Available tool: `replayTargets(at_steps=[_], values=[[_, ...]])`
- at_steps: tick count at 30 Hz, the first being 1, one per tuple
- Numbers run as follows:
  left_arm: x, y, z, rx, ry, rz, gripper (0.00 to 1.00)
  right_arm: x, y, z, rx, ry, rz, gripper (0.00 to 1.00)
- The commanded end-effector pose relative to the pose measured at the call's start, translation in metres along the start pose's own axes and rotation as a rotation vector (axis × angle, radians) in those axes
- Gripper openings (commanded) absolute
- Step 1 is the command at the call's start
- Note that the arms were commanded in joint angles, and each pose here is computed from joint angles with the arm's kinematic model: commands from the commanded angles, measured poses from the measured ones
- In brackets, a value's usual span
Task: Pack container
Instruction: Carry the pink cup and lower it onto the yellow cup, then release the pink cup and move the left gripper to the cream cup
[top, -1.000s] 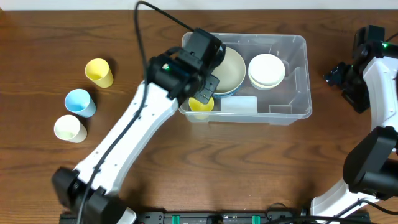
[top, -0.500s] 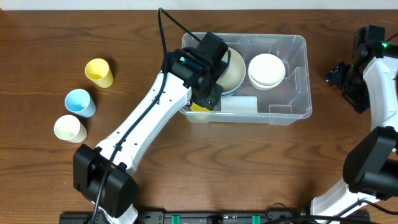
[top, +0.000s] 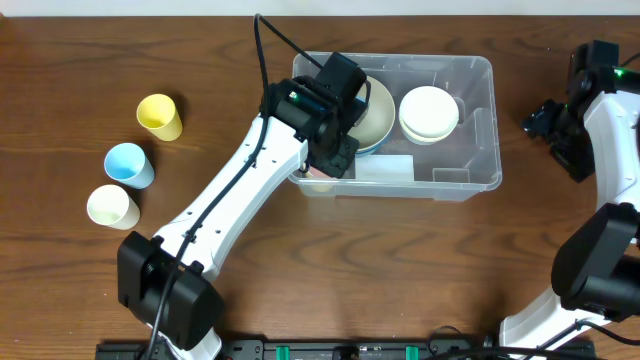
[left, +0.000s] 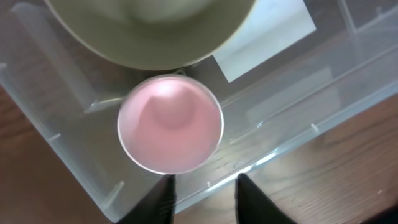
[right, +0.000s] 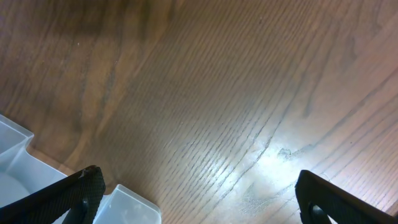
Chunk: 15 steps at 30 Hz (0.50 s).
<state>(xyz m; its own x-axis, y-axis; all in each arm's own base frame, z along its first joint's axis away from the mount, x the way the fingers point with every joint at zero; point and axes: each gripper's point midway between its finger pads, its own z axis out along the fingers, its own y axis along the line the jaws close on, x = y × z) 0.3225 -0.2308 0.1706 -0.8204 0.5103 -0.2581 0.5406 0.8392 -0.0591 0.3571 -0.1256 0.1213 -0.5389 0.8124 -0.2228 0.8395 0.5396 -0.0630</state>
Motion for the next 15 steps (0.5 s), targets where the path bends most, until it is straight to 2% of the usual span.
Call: replayTargets(at_steps=[1, 7, 10, 11, 15], values=[[0.001, -0.001, 0.003, 0.003, 0.007, -0.002, 0.63, -0.003, -0.004, -0.003, 0.003, -0.013, 0.024, 0.99], [-0.012, 0.019, -0.012, -0.076, -0.055, -0.032, 0.87, -0.003, -0.004, -0.003, 0.003, -0.013, 0.024, 0.99], [-0.018, 0.044, -0.036, -0.147, -0.124, -0.111, 0.91, -0.003, -0.004, -0.003, 0.003, -0.013, 0.024, 0.99], [-0.017, 0.057, -0.045, -0.183, -0.149, -0.152, 0.99, -0.003, -0.004, -0.003, 0.003, -0.013, 0.024, 0.99], [-0.002, 0.119, -0.085, -0.316, -0.230, -0.419, 0.98, -0.003, -0.004, -0.003, 0.003, -0.012, 0.024, 0.99]])
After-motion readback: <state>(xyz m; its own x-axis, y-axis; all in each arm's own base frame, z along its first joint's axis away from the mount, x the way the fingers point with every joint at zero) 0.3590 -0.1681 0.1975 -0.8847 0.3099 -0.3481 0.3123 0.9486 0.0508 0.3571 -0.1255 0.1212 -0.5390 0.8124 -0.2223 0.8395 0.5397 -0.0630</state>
